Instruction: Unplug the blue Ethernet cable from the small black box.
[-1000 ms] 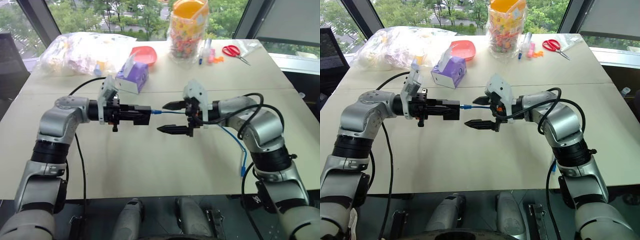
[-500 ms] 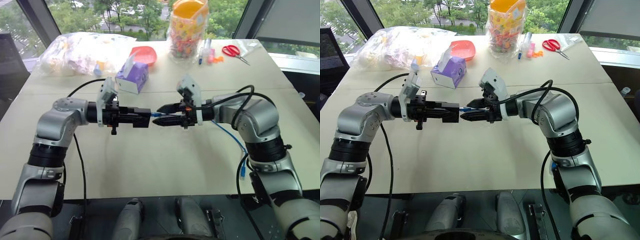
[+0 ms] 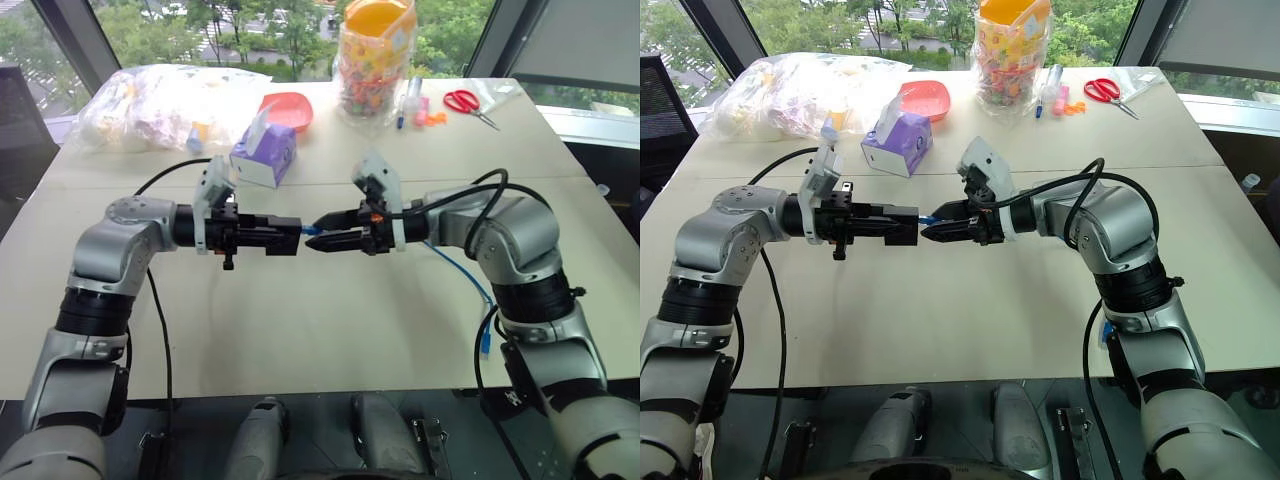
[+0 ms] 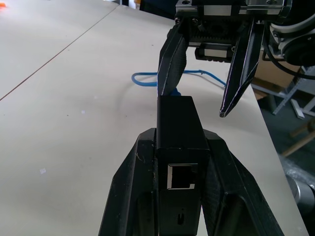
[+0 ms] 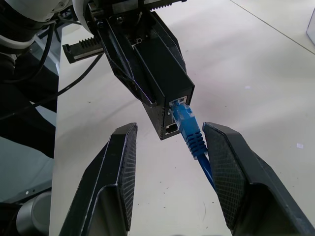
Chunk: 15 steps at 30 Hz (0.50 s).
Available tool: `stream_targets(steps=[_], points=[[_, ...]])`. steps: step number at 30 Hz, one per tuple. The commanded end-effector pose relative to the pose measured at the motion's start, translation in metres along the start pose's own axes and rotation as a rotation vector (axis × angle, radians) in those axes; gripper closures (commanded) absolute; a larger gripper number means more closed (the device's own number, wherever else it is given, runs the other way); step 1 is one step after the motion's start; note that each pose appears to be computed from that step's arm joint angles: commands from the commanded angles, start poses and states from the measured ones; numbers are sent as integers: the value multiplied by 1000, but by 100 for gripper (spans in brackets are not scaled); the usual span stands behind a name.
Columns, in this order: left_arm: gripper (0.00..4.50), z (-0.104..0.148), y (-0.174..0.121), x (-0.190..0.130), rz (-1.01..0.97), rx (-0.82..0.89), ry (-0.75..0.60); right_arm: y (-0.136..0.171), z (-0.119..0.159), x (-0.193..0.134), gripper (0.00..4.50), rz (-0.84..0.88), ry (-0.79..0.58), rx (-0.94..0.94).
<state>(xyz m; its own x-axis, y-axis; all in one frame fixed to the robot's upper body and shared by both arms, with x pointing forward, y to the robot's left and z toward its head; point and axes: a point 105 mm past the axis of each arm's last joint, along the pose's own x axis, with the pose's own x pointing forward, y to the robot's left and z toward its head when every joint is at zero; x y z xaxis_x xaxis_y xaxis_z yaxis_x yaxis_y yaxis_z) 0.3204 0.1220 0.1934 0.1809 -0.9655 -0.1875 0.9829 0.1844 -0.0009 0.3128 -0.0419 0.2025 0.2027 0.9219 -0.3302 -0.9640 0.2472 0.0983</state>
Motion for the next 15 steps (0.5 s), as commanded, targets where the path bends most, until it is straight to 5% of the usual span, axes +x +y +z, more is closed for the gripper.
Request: stream_targets(steps=[1, 8, 11, 14, 15], points=[[400, 14, -3, -2, 8, 56, -38, 11, 14, 3, 231, 36, -21, -66], [400, 14, -5, -1, 6, 53, -37, 11, 15, 6, 231, 36, -28, -73], [400, 13, -6, -1, 4, 52, -35, 12, 15, 7, 315, 37, -29, -74], [400, 13, -6, -1, 3, 51, -35, 12, 14, 8, 448, 39, -29, -74], [400, 13, -6, -1, 2, 50, -35, 13, 14, 9, 448, 40, -28, -73]])
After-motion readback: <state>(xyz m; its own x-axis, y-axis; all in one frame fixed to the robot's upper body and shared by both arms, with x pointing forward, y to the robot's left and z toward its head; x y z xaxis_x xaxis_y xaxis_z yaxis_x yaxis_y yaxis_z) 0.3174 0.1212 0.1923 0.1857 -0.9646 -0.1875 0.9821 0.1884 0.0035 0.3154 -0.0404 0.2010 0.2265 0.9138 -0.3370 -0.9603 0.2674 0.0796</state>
